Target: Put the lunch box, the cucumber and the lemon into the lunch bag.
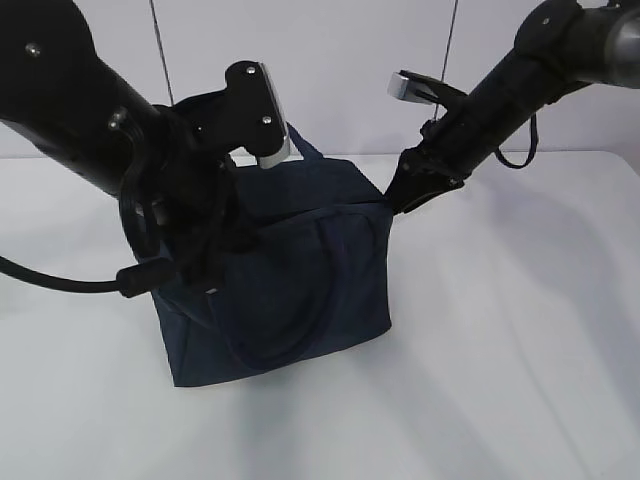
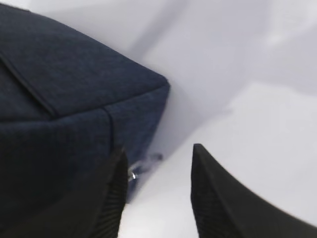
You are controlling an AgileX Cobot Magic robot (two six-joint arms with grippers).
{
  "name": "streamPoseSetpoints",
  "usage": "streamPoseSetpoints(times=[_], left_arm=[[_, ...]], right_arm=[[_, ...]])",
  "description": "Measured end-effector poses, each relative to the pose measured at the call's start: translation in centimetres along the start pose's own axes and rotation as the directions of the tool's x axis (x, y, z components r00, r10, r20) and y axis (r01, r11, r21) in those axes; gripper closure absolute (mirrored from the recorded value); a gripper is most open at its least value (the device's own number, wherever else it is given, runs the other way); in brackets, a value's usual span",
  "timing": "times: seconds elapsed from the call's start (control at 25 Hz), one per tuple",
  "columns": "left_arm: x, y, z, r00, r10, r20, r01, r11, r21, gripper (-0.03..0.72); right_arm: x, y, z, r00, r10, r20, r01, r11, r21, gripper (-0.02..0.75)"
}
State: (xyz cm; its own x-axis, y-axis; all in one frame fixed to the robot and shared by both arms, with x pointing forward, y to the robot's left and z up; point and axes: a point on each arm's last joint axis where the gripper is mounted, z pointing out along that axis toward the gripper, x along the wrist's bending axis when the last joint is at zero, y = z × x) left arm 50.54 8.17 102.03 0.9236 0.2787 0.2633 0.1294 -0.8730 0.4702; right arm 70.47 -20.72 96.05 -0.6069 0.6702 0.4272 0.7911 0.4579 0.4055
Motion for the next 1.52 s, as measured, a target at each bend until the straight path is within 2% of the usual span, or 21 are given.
streamPoseSetpoints(times=[0.12,0.24,0.44,0.68,0.8,1.04,1.12,1.36,1.52], left_arm=[[0.0,0.0,0.0,1.0,0.0,0.0,0.0,1.0,0.0,0.685],[0.0,0.0,0.0,1.0,0.0,0.0,0.0,1.0,0.0,0.685],[0.0,0.0,0.0,1.0,0.0,0.001,0.0,1.0,0.001,0.685],[-0.1,-0.1,0.0,1.0,0.0,0.011,0.0,1.0,0.011,0.661],[-0.2,-0.2,-0.2,1.0,-0.015,0.024,0.015,1.0,0.024,0.61],[-0.4,0.0,-2.7,0.999,-0.047,0.014,0.047,0.999,0.003,0.427],[-0.5,-0.1,-3.3,0.998,-0.059,0.007,0.059,0.998,0.005,0.4],[-0.7,-0.9,-4.8,0.985,-0.175,-0.011,0.175,0.98,0.09,0.382],[-0.5,-1.8,-7.1,0.966,-0.241,-0.092,0.252,0.957,0.141,0.382]], right_arm=[[0.0,0.2,-1.0,0.992,-0.112,0.056,0.111,0.994,0.025,0.416],[0.6,0.4,-2.1,0.984,-0.159,0.085,0.157,0.987,0.033,0.412],[2.6,1.0,-5.2,0.972,-0.2,0.127,0.202,0.979,-0.004,0.411],[4.7,-0.3,-7.1,0.974,-0.18,0.136,0.182,0.983,0.004,0.41],[5.8,-0.8,-8.3,0.972,-0.186,0.146,0.188,0.982,0.001,0.41],[8.6,-1.9,-10.9,0.966,-0.203,0.163,0.21,0.977,-0.032,0.41],[9.5,-2.3,-11.8,0.963,-0.209,0.17,0.219,0.975,-0.043,0.41],[12.3,-3.2,-14.4,0.952,-0.239,0.193,0.259,0.962,-0.087,0.41],[14.8,-3.8,-17.2,0.93,-0.277,0.241,0.315,0.939,-0.136,0.409]])
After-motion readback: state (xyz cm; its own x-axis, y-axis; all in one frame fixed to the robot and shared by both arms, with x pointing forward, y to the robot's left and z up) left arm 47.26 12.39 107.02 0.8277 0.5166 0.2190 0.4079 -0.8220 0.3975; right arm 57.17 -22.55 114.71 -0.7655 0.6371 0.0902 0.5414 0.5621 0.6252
